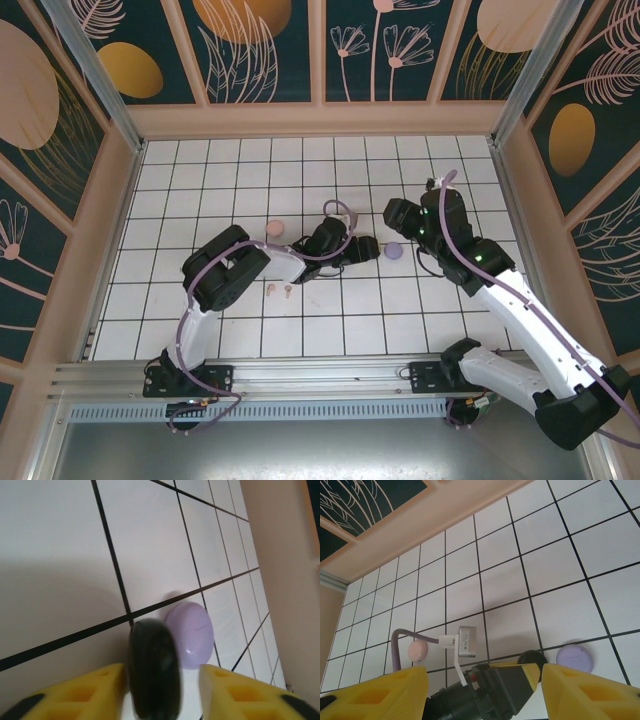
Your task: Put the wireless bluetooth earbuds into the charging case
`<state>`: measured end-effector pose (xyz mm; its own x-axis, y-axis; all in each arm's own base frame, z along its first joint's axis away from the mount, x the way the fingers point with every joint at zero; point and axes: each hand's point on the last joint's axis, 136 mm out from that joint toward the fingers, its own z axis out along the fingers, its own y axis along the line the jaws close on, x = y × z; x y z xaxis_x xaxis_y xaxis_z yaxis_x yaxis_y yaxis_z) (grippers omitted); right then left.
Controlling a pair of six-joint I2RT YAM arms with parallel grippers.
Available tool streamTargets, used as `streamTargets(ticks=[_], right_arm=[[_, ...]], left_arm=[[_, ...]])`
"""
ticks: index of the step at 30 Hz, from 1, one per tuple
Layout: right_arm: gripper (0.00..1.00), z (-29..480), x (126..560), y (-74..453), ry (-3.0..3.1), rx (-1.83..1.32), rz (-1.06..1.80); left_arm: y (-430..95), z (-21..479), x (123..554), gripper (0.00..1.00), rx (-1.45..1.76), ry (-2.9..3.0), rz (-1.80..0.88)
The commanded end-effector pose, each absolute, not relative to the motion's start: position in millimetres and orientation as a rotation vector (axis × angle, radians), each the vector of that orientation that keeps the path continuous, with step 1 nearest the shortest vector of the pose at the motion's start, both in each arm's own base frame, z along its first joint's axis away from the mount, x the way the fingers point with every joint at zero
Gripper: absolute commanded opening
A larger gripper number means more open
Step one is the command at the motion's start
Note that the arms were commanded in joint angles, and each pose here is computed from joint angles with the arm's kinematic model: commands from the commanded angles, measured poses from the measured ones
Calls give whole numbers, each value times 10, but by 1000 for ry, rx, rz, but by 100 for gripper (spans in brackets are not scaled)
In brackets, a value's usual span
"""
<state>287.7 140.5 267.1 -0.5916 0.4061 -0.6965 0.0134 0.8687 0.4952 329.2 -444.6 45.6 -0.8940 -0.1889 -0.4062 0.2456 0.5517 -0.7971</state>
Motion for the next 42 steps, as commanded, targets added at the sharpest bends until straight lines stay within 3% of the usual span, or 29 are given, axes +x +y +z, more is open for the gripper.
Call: streamTargets(ticks=[1,7,14,16,18,19,27,38,42], right_arm=[[63,2927,2933,1463,2084,278,606],[64,2979,2942,1474,2084,269,605],[66,2941,2955,1480,2097,263,592],[66,2904,2964,1482,2104,263,585],[67,2838,3006,1437,2115,278,566],[67,2809,3019,1427,2121,282,561],[68,2522,3091,1566,2202,239,563],[68,2062,3184,1904,2328,201,594],[68,1931,3196,2013,2358,191,603]], left_arm=[[-4376,415,3312,59,40,2365,-1228],[-4191,634,3380,66,79,2330,-1073],[-3881,1225,3554,73,153,2181,-840],[-3770,1445,3604,86,165,2121,-773],[-3630,1675,3657,88,164,2055,-714],[-3562,1741,3685,99,157,2032,-688],[-2736,2243,3943,99,-110,1891,-365],[-1909,2034,4283,94,-230,1955,-218],[-1765,1743,4431,97,-261,2127,-256]])
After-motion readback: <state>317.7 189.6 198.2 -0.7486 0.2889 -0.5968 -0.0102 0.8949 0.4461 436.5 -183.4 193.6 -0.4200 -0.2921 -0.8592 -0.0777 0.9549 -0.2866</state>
